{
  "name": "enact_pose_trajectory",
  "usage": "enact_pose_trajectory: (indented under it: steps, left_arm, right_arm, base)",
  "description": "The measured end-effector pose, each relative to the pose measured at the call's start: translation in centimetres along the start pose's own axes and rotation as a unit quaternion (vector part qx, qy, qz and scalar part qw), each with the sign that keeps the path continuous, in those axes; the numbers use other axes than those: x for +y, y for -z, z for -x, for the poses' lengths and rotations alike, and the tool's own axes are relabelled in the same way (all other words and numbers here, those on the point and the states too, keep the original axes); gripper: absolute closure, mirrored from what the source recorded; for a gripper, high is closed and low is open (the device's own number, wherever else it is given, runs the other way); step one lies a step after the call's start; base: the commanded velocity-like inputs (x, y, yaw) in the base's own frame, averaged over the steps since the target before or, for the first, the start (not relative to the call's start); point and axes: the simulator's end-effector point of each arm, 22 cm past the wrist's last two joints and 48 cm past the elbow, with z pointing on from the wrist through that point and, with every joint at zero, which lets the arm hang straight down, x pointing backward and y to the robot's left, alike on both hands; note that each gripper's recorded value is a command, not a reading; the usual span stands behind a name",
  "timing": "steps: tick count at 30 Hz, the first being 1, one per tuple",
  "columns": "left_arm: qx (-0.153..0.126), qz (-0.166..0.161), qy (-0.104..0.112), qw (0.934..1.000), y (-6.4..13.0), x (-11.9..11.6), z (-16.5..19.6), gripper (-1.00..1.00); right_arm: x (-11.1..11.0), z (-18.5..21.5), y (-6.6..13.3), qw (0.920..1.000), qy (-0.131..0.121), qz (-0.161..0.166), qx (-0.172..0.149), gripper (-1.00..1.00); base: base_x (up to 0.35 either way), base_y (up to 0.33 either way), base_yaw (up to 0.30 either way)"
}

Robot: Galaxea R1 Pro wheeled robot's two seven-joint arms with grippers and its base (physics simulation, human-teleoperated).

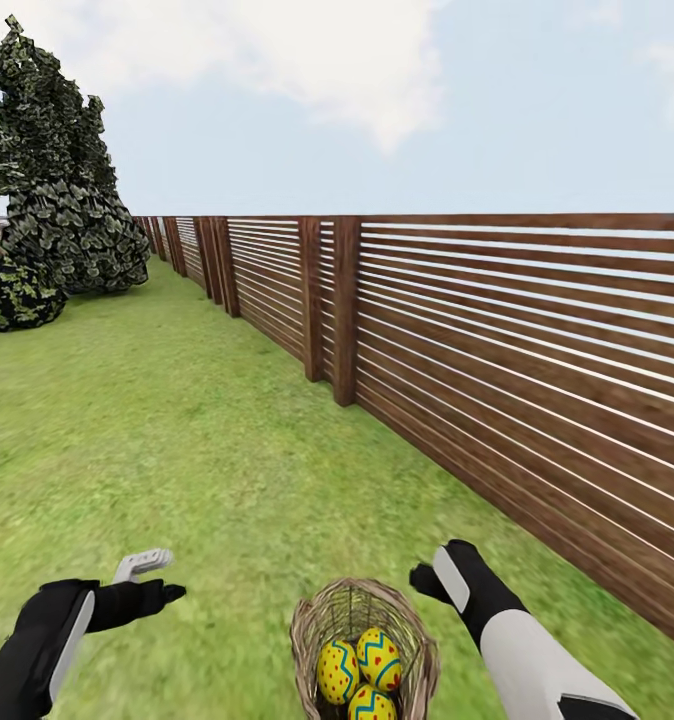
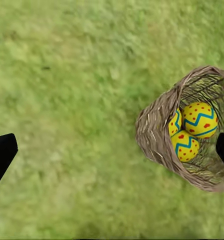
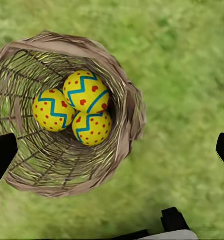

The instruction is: Take the three Easter eggs out of the wicker basket on the lawn in the garden, then place them on the lawn next to a single tree (choose any tree) so that all three eggs are next to the same tree and none are left in the basket.

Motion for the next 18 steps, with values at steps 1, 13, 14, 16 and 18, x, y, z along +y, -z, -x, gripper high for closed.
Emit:
enact_pose_trajectory:
  steps: [1, 13, 14, 16, 18]
  left_arm:
    - [-0.004, -0.011, 0.007, 0.9999, 0.1, -0.1, 0.2, -1.00]
    - [-0.010, -0.071, 0.029, 0.9970, 0.7, -1.6, 0.8, -1.00]
    - [-0.009, -0.072, 0.030, 0.9969, 0.5, -1.6, 0.6, -1.00]
    - [-0.007, -0.072, 0.031, 0.9969, 0.3, -1.5, 0.4, -1.00]
    - [-0.006, -0.072, 0.031, 0.9969, 0.0, -1.4, 0.3, -1.00]
  right_arm:
    - [-0.2, 0.3, -0.2, 1.0000, -0.003, -0.001, -0.006, -1.00]
    - [-0.4, 0.2, -1.9, 0.9998, -0.007, -0.001, -0.016, -1.00]
    - [-0.4, 0.1, -2.0, 0.9999, -0.006, -0.001, -0.015, -1.00]
    - [-0.4, -0.1, -2.3, 0.9999, -0.006, -0.002, -0.014, -1.00]
    - [-0.5, -0.3, -2.6, 0.9999, -0.005, -0.002, -0.012, -1.00]
  base:
    - [0.000, 0.000, 0.000]
    - [0.000, 0.000, 0.000]
    - [0.000, 0.000, 0.000]
    - [0.000, 0.000, 0.000]
    - [0.000, 0.000, 0.000]
